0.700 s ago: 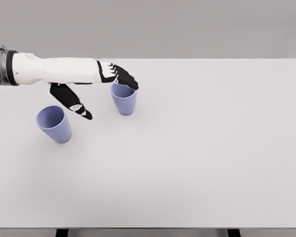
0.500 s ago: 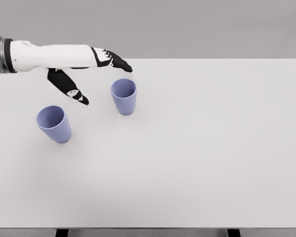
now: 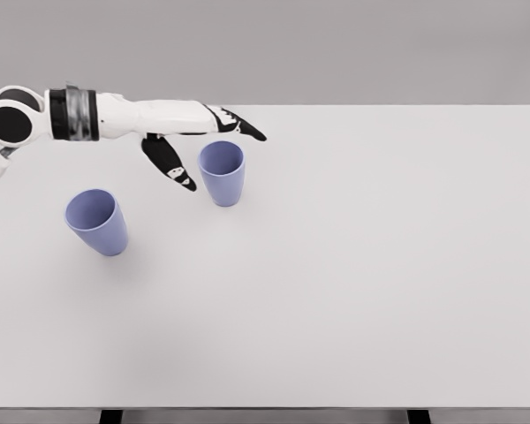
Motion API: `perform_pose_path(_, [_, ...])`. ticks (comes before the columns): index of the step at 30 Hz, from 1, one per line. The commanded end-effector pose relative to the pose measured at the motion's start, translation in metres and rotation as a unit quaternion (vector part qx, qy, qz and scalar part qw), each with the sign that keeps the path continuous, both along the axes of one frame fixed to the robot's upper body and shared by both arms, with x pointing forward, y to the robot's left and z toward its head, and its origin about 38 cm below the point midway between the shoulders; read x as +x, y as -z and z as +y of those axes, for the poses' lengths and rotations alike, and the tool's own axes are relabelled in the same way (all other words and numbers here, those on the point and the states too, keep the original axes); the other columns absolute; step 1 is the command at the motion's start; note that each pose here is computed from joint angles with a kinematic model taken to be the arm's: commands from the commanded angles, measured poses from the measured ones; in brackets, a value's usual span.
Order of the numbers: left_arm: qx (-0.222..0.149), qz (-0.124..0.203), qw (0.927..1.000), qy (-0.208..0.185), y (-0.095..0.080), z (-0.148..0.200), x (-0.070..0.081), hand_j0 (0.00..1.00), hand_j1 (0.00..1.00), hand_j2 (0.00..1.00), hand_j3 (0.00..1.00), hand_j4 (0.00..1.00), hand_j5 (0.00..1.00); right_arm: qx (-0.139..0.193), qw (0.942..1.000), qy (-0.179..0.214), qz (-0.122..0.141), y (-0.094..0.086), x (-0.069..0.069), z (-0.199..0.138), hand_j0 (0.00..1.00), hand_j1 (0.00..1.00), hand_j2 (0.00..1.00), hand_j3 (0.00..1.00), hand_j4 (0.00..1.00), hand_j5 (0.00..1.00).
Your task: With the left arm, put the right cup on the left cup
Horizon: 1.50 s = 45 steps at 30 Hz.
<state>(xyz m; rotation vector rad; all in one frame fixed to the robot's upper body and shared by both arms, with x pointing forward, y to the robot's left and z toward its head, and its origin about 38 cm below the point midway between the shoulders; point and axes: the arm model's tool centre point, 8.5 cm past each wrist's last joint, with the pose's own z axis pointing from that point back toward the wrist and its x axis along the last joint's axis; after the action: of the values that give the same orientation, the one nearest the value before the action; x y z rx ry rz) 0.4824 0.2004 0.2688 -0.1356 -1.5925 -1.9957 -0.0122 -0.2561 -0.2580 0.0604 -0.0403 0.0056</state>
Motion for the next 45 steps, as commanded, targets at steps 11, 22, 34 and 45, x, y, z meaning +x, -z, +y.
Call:
perform_pose_path(11, [0.051, -0.061, 0.9963, -0.031, 0.004, 0.011, 0.016, 1.0, 1.0, 1.0, 1.0, 1.0, 1.0, 0.0, 1.0, 0.0, -0.001, 0.0, 0.0, 0.0, 1.0, 1.0, 1.0, 1.0, 1.0, 1.0])
perform_pose_path(22, [0.047, -0.035, 0.9975, -0.039, 0.029, -0.003, 0.025, 1.0, 1.0, 1.0, 1.0, 1.0, 1.0, 0.0, 1.0, 0.0, -0.001, 0.0, 0.0, 0.0, 1.0, 1.0, 1.0, 1.0, 1.0, 1.0])
perform_pose_path(34, [0.049, -0.032, 0.9975, -0.041, 0.034, -0.007, 0.028, 1.0, 1.0, 1.0, 1.0, 1.0, 1.0, 0.0, 1.0, 0.0, -0.001, 0.0, 0.0, 0.0, 1.0, 1.0, 1.0, 1.0, 1.0, 1.0])
perform_pose_path(45, [0.06, -0.023, 0.9965, -0.052, 0.051, -0.009, 0.033, 1.0, 1.0, 1.0, 1.0, 1.0, 1.0, 0.0, 1.0, 0.0, -0.001, 0.0, 0.0, 0.0, 1.0, 1.0, 1.0, 1.0, 1.0, 1.0])
